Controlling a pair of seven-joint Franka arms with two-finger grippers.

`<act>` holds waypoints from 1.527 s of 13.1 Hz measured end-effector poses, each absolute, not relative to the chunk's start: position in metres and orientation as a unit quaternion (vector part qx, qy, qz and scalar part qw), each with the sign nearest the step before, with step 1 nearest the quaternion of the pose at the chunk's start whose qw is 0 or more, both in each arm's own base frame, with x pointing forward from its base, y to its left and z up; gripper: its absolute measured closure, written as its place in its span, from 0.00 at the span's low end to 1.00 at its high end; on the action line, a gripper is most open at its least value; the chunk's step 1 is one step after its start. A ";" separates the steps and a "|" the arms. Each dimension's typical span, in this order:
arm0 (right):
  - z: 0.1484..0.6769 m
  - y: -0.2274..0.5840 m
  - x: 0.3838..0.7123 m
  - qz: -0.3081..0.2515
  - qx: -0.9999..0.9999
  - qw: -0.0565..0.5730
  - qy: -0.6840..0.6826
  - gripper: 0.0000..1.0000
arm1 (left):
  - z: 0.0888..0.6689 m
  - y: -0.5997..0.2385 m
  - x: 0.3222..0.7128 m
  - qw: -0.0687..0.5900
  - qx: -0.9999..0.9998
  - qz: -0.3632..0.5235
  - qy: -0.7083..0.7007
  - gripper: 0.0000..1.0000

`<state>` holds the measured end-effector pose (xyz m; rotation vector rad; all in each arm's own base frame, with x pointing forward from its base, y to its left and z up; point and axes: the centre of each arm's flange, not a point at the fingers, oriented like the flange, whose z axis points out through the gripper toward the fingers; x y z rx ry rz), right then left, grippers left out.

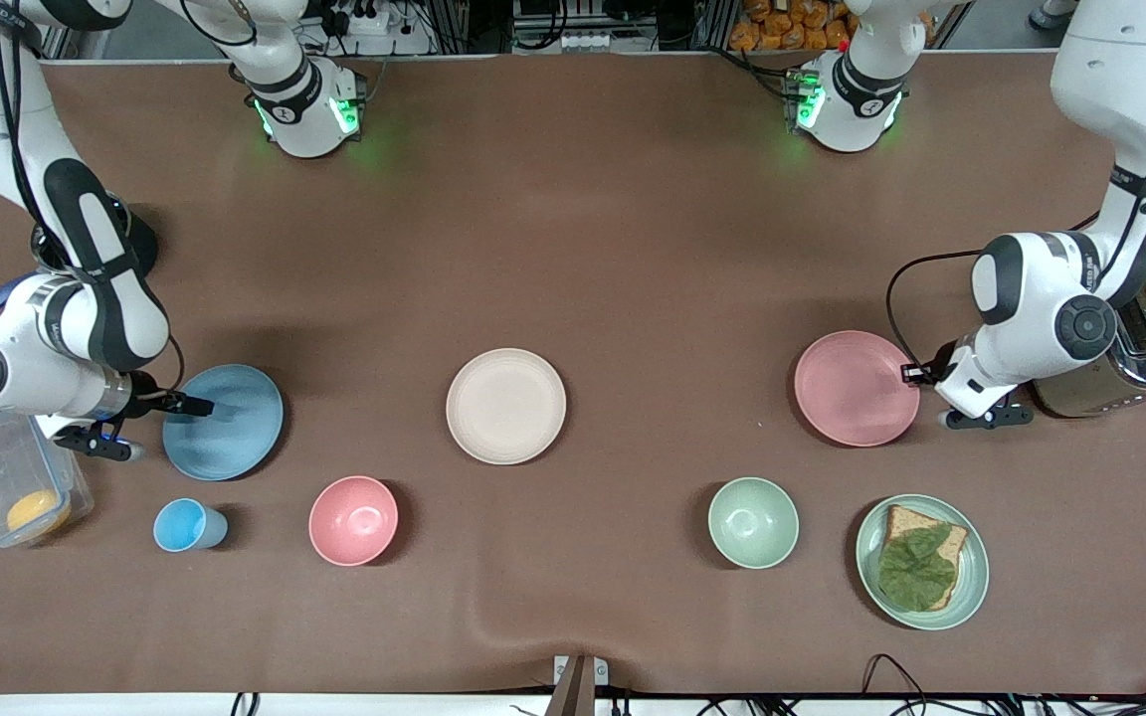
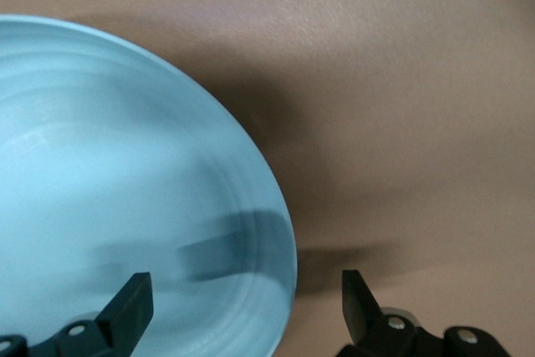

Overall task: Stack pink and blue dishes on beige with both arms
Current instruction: 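Carry the pink plate with the left gripper onto the beige plate, then release the pink plate with the left gripper while the right gripper lifts the blue plate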

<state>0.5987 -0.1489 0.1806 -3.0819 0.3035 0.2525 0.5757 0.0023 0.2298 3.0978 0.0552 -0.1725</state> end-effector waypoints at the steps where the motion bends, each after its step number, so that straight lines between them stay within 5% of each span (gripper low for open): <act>1: 0.180 -0.150 0.599 0.080 -0.993 0.018 0.079 0.00 | 0.249 -0.023 0.577 0.031 0.998 -0.051 0.010 0.96; 7: 0.171 -0.155 0.597 0.078 -0.996 0.020 0.047 0.00 | 0.329 -0.243 0.547 0.081 0.993 -0.047 0.079 0.96; 9: 0.169 -0.155 0.596 0.079 -0.996 0.020 0.047 0.16 | 0.332 -0.315 0.530 0.090 0.988 -0.057 0.116 0.96; 14: 0.176 -0.157 0.599 0.073 -0.996 0.019 0.048 0.75 | 0.303 -0.455 0.507 0.087 0.973 -0.067 0.201 0.96; 20: 0.185 -0.155 0.604 0.075 -0.996 0.021 0.043 0.85 | 0.236 -0.520 0.510 0.105 0.963 -0.035 0.245 0.96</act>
